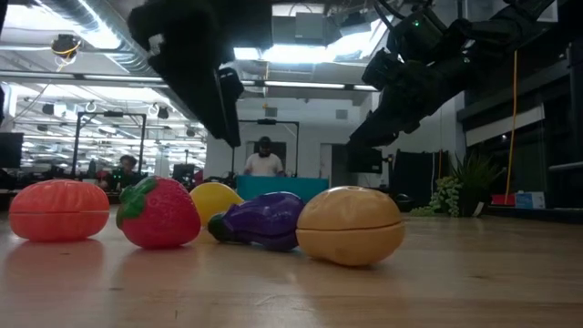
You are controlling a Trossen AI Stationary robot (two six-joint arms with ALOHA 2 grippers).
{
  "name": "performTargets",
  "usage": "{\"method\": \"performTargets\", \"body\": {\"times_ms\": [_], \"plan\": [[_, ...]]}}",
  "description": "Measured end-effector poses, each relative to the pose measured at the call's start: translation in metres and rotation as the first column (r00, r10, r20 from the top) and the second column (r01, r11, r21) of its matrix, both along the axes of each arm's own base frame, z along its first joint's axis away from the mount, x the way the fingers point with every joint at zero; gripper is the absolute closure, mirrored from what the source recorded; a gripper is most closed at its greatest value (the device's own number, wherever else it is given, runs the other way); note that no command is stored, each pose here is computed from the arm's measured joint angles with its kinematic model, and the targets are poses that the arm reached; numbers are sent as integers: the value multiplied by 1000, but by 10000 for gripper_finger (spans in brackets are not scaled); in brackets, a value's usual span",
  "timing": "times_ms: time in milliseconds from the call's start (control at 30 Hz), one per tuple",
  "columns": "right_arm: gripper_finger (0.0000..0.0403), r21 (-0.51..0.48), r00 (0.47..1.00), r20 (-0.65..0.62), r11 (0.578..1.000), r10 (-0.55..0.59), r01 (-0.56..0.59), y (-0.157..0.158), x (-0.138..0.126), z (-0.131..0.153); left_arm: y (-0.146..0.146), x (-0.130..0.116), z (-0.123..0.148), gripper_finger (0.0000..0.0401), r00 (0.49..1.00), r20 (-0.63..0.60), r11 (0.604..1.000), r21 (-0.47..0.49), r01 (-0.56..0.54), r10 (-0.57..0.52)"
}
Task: Pick and placing Produce into tupperware
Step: Put the lemon into the blue bin
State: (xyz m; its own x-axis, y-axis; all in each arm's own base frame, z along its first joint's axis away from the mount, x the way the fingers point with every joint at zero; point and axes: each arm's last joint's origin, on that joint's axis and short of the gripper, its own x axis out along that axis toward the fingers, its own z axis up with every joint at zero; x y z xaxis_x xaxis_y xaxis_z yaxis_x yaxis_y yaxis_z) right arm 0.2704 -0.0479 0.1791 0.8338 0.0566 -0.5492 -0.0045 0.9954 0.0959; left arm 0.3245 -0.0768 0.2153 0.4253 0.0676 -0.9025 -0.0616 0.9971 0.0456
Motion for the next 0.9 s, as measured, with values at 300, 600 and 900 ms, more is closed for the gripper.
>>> {"method": "performTargets", "body": {"times_ms": [300,600,900], "plan": [[185,2,1000,1,1000,7,-7,3,0,0,-10,7,-30,52,996,-85,1000,17,0,2],[185,2,1000,1,1000,21,-21,6,1,0,-10,11,-41,52,995,-100,999,38,-8,11],[185,-1,1000,2,1000,23,-23,6,1,0,-6,11,-42,52,993,-107,998,38,-46,50]]}}
